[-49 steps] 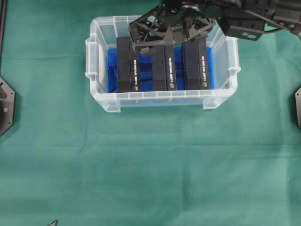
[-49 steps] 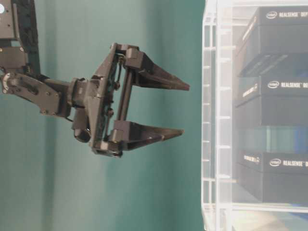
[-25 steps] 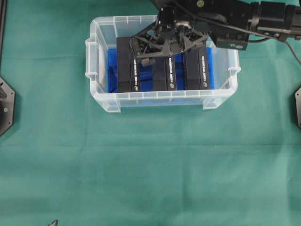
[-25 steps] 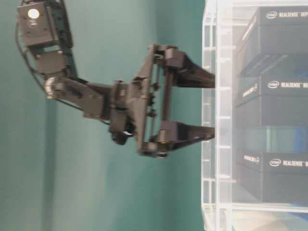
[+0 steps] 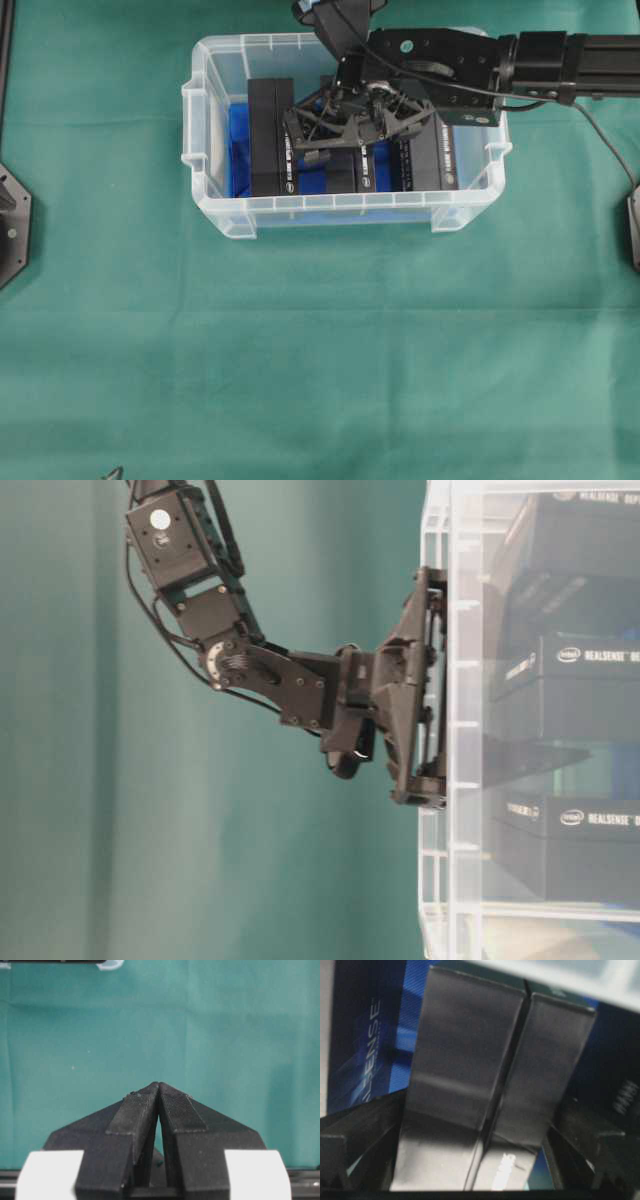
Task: Take the box out of the case with the right arm.
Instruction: 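Lower the right gripper and close it on the middle black box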
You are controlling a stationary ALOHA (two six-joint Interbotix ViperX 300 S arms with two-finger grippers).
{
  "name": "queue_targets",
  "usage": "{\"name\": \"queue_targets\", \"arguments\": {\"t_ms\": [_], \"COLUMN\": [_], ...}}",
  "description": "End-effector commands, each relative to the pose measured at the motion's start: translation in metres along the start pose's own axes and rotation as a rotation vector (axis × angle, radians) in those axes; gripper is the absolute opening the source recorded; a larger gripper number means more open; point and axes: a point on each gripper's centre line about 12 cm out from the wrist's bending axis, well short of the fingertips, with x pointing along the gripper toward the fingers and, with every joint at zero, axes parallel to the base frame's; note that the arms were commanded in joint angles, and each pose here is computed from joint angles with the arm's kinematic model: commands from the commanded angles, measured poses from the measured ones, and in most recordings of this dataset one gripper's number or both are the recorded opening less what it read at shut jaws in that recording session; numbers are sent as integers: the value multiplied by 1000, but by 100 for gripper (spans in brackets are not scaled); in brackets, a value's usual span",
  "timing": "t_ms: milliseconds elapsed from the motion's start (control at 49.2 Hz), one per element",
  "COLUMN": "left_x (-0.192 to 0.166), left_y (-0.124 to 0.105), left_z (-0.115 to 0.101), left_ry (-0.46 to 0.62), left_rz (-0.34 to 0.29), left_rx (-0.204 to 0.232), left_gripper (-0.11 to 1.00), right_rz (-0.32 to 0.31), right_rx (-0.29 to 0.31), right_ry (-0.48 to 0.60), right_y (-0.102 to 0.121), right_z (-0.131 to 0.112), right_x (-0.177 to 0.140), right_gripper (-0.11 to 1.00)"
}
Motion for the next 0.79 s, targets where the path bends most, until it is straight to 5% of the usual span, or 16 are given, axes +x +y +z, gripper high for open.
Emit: {"name": "queue_targets", "arguments": {"t_ms": [0, 345, 508, 772], "left_x": [-6, -7, -7, -6], "left_y": [-2, -2, -2, -2], "left_z": [5, 5, 4, 5], "left_ry": [-23, -25, -25, -23], "left_rz": [-8, -7, -7, -8], "left_rx": [2, 1, 2, 2], "left_gripper": [0, 0, 0, 0], "right_rz": [37, 53, 22, 32], "right_rx": [-1, 37, 63, 51], "right_ry": [-7, 31, 25, -13], "right_y": [5, 9, 8, 15], "right_z": [0, -4, -4, 2], "right_x": [-10, -14, -19, -31], "right_gripper": [95, 91, 69, 69]}}
